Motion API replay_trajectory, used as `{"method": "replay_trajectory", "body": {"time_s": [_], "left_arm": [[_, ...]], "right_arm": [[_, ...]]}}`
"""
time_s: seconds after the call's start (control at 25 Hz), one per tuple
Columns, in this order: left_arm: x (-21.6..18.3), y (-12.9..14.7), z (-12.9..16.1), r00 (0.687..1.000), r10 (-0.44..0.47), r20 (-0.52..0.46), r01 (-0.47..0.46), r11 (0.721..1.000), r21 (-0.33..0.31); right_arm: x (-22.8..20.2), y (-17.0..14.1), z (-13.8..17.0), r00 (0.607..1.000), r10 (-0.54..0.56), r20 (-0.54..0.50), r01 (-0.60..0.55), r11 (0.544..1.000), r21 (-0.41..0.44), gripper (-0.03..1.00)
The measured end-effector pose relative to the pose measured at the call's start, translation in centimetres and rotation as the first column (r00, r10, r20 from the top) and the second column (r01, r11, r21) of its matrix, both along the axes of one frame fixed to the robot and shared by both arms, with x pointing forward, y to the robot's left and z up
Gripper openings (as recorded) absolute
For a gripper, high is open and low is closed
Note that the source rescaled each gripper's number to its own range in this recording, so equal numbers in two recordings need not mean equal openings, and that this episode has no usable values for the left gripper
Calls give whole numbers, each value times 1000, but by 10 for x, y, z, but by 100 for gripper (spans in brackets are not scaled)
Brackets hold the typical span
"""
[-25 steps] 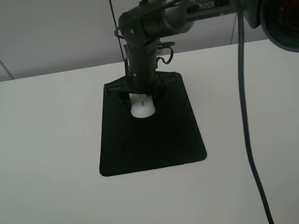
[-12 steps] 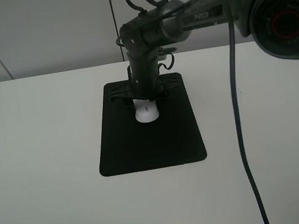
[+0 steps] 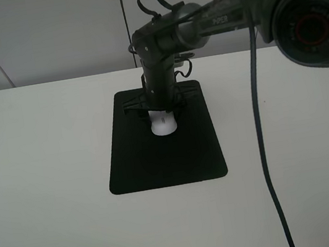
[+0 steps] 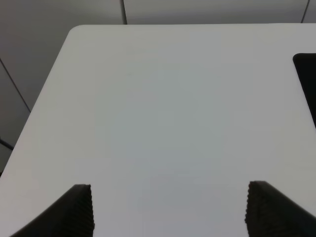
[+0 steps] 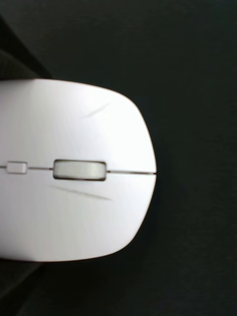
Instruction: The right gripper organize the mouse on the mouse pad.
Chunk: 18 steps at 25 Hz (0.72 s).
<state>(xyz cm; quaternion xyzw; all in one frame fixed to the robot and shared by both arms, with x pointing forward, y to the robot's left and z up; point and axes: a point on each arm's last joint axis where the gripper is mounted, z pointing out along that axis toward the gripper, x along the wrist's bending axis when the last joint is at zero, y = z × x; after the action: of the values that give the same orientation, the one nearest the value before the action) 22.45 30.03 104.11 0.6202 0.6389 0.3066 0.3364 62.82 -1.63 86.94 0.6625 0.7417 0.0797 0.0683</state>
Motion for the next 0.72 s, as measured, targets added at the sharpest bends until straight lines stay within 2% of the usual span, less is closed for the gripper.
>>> {"method": "replay_trajectory", "body": {"time_s": [0.16,0.2,0.24,0.32,0.36,0.44,0.52,0.72], "left_arm": [[0,0,0,1000,0,0,0,1000,0],[0,0,0,1000,0,0,0,1000,0],[0,0,0,1000,0,0,0,1000,0],[0,0,0,1000,0,0,0,1000,0],[0,0,0,1000,0,0,0,1000,0],[0,0,0,1000,0,0,0,1000,0],[0,0,0,1000,0,0,0,1000,0],[0,0,0,1000,0,0,0,1000,0]], "right_arm": [[0,0,-1,1000,0,2,0,1000,2,0],[0,0,-1,1000,1,2,-1,1000,2,3],[0,0,-1,1000,1,4,-1,1000,3,11],[1,1,-1,1000,1,5,-1,1000,4,44],[1,1,-1,1000,1,6,-1,1000,5,55],[1,1,-1,1000,3,13,-3,1000,9,64],[2,1,3,1000,4,24,-5,1000,15,68],[4,2,29,998,4,69,-7,999,44,69]]}}
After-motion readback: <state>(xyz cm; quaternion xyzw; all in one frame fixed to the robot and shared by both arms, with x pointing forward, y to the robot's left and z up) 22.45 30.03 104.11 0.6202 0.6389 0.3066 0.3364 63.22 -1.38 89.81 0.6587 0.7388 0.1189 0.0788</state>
